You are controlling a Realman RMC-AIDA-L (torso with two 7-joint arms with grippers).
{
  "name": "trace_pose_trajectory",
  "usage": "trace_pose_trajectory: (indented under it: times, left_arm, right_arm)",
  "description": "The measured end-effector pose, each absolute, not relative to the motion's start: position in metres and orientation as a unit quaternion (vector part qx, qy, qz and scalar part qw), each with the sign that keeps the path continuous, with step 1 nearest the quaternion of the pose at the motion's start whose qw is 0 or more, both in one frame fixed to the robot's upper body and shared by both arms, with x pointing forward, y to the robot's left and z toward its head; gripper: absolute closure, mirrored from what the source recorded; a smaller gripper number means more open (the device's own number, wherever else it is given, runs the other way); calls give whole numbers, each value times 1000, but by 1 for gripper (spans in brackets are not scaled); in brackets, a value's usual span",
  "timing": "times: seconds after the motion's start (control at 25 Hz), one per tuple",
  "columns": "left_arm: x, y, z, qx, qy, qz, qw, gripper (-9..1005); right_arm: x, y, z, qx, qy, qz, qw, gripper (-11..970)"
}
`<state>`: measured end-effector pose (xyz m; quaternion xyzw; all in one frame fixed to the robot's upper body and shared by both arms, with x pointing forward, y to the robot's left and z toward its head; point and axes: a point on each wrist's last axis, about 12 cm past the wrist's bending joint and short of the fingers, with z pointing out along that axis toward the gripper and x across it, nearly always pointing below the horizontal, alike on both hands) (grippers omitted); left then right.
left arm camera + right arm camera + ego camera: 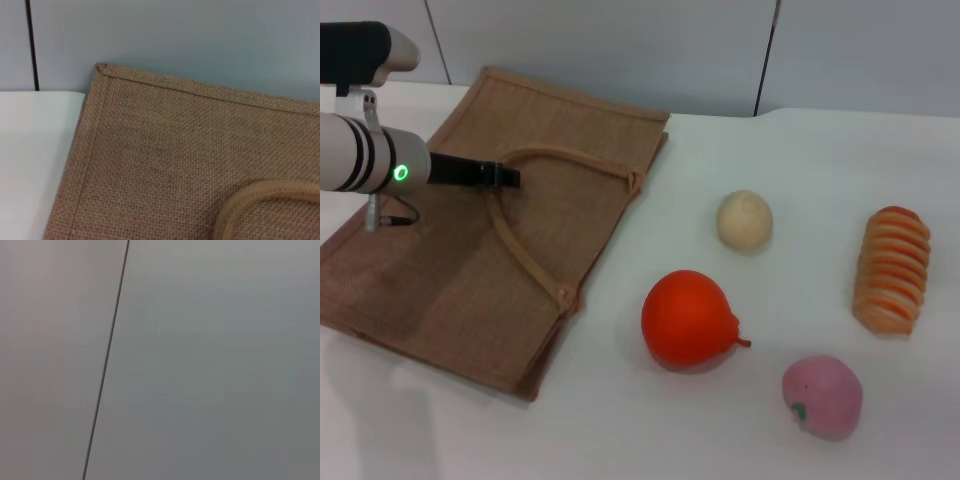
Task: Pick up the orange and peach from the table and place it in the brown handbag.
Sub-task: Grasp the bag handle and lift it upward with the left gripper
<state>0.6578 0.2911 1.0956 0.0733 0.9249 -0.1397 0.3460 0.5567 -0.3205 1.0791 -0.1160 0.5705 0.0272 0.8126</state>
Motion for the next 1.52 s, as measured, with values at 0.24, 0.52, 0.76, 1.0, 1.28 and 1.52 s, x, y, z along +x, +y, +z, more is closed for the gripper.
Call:
trace_pose_trajectory:
  times: [0.24, 0.52, 0.76, 1.0, 1.28, 1.52]
  left_arm:
    - [657, 291, 1094, 80, 928, -133, 338, 511]
    - [657, 289, 1093, 83, 929, -132, 335, 593]
    - [657, 288, 1093, 84, 929, -132, 334, 684]
    - [657, 287, 1093, 82, 928, -136, 336, 846]
    - [657, 287, 1095, 74, 919, -159, 354, 875]
    - [651, 286, 1098, 78, 889, -218, 395, 875]
  right_arm:
    - [557, -320, 1079, -116, 570, 27, 813, 412]
    - [557, -321, 1079, -116, 571, 27, 813, 412]
    - [556, -321, 1078, -115, 571, 27, 812, 411]
    - [555, -322, 1078, -115, 572, 26, 812, 412]
    - [555, -322, 1077, -116, 573, 27, 811, 413]
    - [555, -319, 1077, -125, 574, 32, 809, 412]
